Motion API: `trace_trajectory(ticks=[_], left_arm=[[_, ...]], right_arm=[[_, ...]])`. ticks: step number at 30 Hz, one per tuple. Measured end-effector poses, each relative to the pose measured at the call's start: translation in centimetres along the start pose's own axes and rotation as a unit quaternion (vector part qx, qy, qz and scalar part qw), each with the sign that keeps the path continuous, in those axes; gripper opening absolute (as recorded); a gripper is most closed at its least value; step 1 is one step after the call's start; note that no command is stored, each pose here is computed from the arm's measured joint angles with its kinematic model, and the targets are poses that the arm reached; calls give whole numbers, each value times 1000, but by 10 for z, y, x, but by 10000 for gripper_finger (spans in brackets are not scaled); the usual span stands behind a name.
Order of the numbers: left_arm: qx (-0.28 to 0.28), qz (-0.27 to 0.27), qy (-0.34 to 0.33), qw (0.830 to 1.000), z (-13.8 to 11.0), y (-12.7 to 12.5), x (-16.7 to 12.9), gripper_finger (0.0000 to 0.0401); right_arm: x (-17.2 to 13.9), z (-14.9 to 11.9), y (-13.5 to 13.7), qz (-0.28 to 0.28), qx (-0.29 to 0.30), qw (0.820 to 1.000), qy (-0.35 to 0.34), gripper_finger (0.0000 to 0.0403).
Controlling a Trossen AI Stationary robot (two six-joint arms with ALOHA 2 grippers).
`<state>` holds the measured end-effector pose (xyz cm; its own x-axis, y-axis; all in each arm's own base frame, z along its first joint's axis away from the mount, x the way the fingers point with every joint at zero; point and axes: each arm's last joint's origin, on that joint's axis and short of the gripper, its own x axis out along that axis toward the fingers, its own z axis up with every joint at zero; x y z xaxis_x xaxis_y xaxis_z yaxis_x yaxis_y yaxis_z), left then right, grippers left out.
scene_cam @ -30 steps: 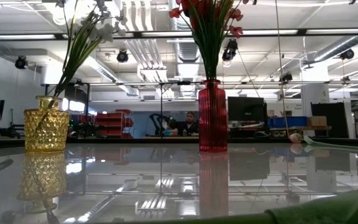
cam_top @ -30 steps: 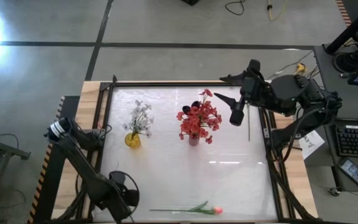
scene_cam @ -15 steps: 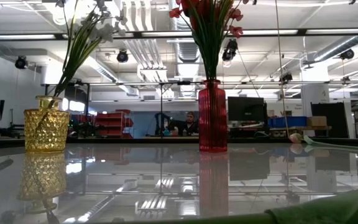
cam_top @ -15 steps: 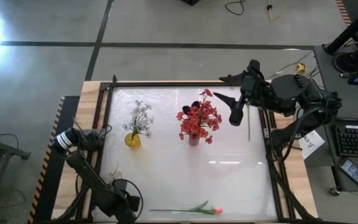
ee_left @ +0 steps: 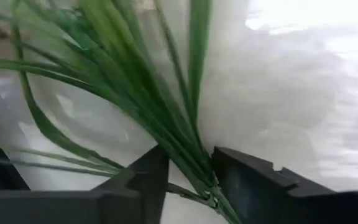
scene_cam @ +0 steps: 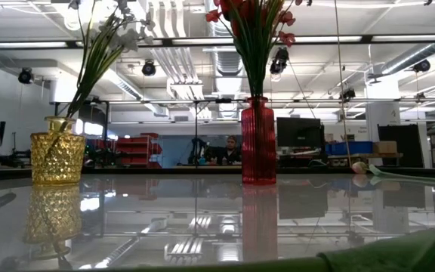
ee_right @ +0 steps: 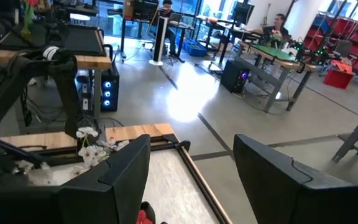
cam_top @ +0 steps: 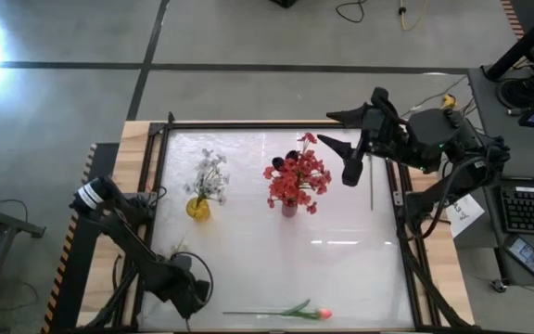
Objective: Sort flowers into vase by color
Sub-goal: Put the white flowers into the yellow vase
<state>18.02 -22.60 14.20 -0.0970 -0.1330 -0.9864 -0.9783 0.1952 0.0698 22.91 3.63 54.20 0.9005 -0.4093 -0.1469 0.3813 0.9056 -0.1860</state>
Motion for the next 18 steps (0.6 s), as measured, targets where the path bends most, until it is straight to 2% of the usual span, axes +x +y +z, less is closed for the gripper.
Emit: trace_trajectory(ticks=[5,8,12,15,16,18], left_arm=[[29,-24,-35,999,7,6,-5,61],[33,-67,-77,994,9,6,-12,11],[59,-121,-144,980,9,4,-30,13],[115,-118,-202,966,9,4,-50,3],[143,-116,-224,957,8,4,-58,2],[209,-121,-281,929,4,3,-75,2]], right_arm=[[0,0,0,0,4,1000,0,224],[0,0,0,0,6,1000,0,224],[0,0,0,0,6,1000,1,224],[0,0,0,0,6,1000,1,224],[0,0,0,0,6,1000,1,224],[0,-1,0,0,4,1000,3,224]])
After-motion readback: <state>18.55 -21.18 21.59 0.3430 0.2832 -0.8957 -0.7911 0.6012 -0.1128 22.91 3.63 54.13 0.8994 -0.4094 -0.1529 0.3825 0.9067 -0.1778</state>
